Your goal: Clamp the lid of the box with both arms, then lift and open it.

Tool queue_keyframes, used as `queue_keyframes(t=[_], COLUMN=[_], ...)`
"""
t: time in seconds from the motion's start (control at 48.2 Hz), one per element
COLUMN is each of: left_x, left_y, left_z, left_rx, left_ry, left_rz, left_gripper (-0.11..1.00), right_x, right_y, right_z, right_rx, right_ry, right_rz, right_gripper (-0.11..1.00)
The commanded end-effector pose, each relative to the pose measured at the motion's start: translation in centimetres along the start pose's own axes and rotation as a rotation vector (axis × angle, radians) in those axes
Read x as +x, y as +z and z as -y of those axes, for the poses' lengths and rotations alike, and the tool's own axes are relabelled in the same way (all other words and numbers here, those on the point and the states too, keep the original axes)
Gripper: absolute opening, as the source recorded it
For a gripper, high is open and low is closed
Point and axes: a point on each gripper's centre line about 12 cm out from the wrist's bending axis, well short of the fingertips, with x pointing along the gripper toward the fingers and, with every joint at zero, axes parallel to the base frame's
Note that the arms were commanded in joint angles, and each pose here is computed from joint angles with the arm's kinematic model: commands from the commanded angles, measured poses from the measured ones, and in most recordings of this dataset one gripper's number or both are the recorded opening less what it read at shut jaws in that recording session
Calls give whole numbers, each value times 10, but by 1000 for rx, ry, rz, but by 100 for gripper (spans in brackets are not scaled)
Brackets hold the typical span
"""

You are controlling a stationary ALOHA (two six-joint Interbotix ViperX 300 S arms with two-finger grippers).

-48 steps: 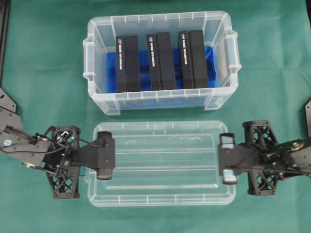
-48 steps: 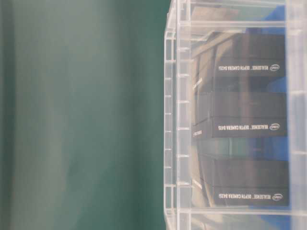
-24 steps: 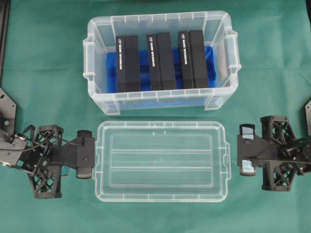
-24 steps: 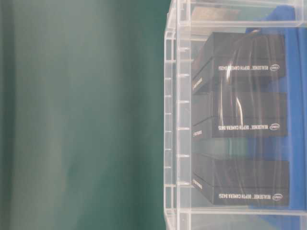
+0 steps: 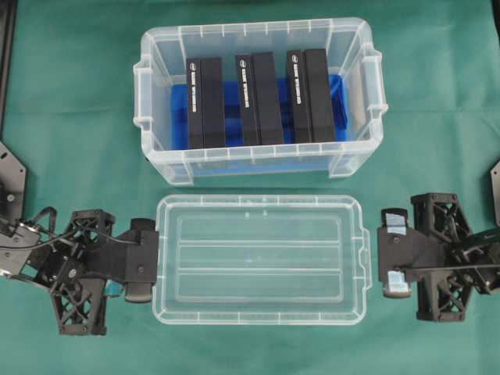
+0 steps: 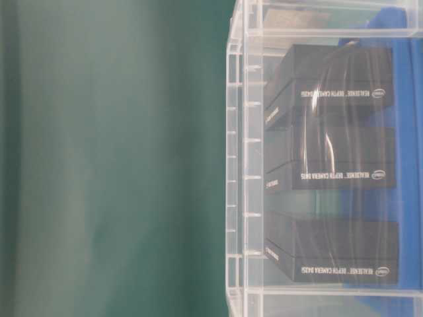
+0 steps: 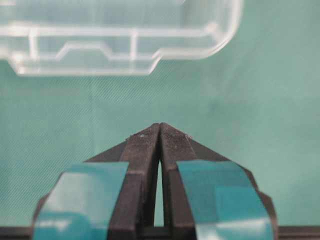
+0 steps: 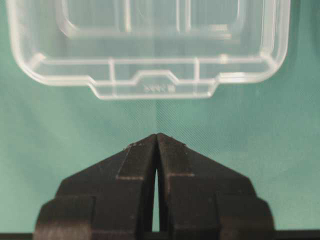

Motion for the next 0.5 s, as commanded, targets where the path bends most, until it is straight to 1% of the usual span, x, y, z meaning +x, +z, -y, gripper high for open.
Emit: queue_keyframes(t=[0.0,0.083,0.228,0.332,0.477], left_x=[-24,-39,-63,-73,-76], left_y=[19,27,42,49,51], left_z=[11,17,25,27,25], left_rx=[9,11,14,20,35], left_ry=[-36,-45,-49,-41,-29], left_rz=[71,86,96,103,107], left_gripper=[1,1,1,1,1], right_x=[-22,-37,-57,-63,-63], right_y=[16,23,32,35,38], right_z=[-7,-12,-22,-26,-27], right_rx=[9,8,1,-6,-21], right_ry=[9,-8,-9,-1,2], right_rz=[34,28,31,40,69], right_gripper=[0,0,0,0,0])
